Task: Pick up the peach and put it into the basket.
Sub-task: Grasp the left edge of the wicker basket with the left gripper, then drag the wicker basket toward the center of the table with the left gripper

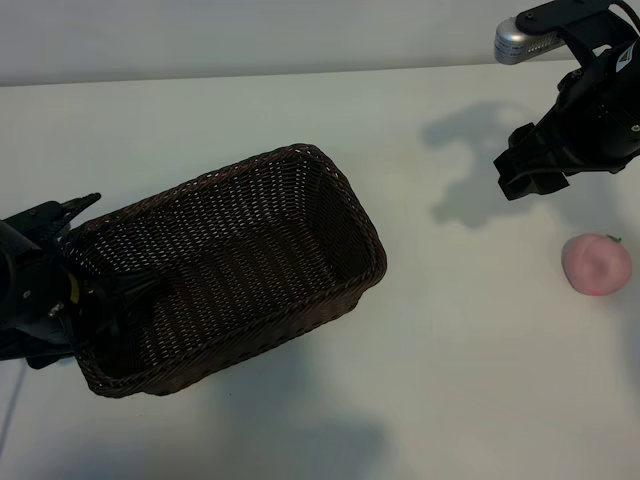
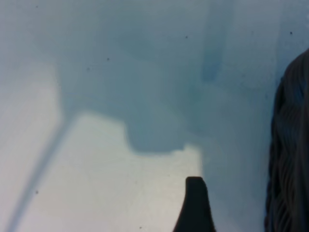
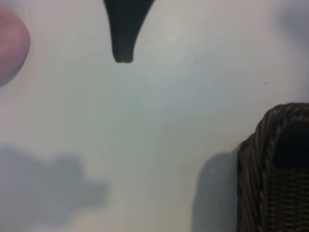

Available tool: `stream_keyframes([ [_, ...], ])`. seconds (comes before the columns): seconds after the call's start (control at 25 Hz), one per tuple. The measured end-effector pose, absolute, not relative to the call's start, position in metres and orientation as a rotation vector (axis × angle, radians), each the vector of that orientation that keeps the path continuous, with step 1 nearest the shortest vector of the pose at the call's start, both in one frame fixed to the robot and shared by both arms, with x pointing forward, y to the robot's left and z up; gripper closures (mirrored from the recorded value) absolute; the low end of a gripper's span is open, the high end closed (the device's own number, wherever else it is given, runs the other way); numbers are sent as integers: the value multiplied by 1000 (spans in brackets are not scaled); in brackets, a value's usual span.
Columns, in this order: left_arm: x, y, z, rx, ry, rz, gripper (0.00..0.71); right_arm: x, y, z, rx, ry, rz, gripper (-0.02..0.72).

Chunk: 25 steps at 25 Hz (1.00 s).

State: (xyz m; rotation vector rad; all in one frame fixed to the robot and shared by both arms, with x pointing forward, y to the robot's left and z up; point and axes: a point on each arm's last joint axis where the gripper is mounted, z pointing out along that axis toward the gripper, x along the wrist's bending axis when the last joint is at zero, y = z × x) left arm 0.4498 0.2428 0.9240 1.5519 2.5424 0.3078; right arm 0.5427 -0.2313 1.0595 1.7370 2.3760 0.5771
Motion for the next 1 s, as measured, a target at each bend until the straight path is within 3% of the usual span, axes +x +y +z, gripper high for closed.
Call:
stream_keyframes([
  [0.12, 451, 242, 924, 1547, 2530, 306, 150, 543, -231, 1060, 1737, 2376, 577, 109],
  [0.24, 451, 242, 924, 1543, 2530, 304, 213, 543, -231, 1060, 1737, 2376, 577, 109],
  [0.44, 451, 242, 924, 1539, 2528, 301, 452, 543, -231, 1060, 1737, 2376, 577, 109],
  [0.84, 453, 239, 926, 1502, 2497, 281, 469, 543, -231, 1060, 1737, 2376, 577, 109],
  [1.0, 454, 237, 936, 1445, 2437, 266, 531, 543, -231, 1060, 1737, 2376, 577, 109],
])
